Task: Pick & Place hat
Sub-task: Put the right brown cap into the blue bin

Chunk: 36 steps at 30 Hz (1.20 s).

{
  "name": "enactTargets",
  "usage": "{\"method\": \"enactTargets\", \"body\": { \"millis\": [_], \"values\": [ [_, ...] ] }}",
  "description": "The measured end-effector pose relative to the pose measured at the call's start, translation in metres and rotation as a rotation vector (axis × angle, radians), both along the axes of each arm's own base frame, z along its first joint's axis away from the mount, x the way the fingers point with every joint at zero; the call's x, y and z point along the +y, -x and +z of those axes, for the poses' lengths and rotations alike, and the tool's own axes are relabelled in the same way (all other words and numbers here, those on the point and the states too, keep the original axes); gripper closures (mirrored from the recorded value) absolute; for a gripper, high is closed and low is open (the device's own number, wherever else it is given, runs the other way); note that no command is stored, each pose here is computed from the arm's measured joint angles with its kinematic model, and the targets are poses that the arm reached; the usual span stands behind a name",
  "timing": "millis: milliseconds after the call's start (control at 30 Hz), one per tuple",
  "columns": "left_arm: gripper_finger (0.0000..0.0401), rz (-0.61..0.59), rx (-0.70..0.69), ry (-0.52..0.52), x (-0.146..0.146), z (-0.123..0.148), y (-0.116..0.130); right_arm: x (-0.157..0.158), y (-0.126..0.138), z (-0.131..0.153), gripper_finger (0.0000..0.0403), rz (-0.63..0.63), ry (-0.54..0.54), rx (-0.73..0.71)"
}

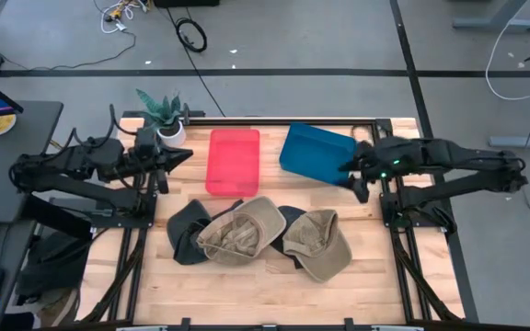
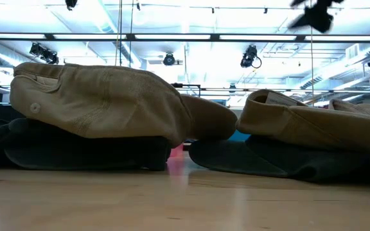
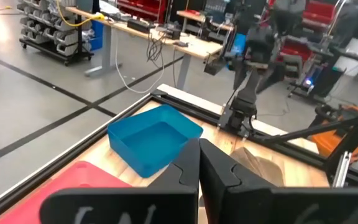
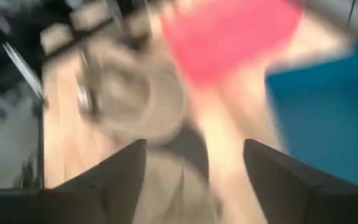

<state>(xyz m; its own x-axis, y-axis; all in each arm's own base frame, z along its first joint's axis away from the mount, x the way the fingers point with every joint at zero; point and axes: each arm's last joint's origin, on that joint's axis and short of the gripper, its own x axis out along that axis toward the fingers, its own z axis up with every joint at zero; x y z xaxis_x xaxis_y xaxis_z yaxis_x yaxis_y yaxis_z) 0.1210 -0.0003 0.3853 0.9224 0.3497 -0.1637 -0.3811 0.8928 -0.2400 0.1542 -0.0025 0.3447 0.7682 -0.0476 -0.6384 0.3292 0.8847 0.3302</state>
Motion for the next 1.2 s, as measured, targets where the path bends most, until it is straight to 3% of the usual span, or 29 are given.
{"method": "enactTargets", "body": {
  "millis": [133, 267, 500, 900, 1000, 1167, 1200],
  "values": [
    [0.0398, -0.001, 0.015, -0.009, 0.0, 0.0, -0.002, 0.007, -0.003, -0.027, 0.0098, -0.007, -0.202, 0.207],
    [0.0398, -0.005, 0.046, -0.031, 0.0, -0.002, -0.002, 0.015, -0.006, -0.056, 0.01, -0.125, -0.421, 0.335],
    [0.0398, -0.003, 0.065, -0.041, 0.0, -0.003, -0.001, 0.038, -0.011, -0.116, 0.0127, -0.146, -0.658, 0.423],
    [0.0398, -0.003, 0.066, -0.041, 0.0, -0.003, -0.001, 0.053, -0.003, -0.178, 0.0168, -0.289, -0.836, 0.414],
    [0.0398, -0.003, 0.066, -0.041, 0.0, -0.003, -0.001, 0.056, -0.005, -0.176, 0.0212, -0.254, -0.849, 0.391],
    [0.0398, -0.009, 0.079, -0.074, 0.0, -0.003, -0.001, 0.061, -0.01, -0.161, 0.0366, -0.183, -0.845, 0.361],
    [0.0398, -0.01, 0.082, -0.082, 0.0, -0.003, -0.001, 0.062, -0.011, -0.158, 0.0382, -0.176, -0.844, 0.358]
  ]
}}
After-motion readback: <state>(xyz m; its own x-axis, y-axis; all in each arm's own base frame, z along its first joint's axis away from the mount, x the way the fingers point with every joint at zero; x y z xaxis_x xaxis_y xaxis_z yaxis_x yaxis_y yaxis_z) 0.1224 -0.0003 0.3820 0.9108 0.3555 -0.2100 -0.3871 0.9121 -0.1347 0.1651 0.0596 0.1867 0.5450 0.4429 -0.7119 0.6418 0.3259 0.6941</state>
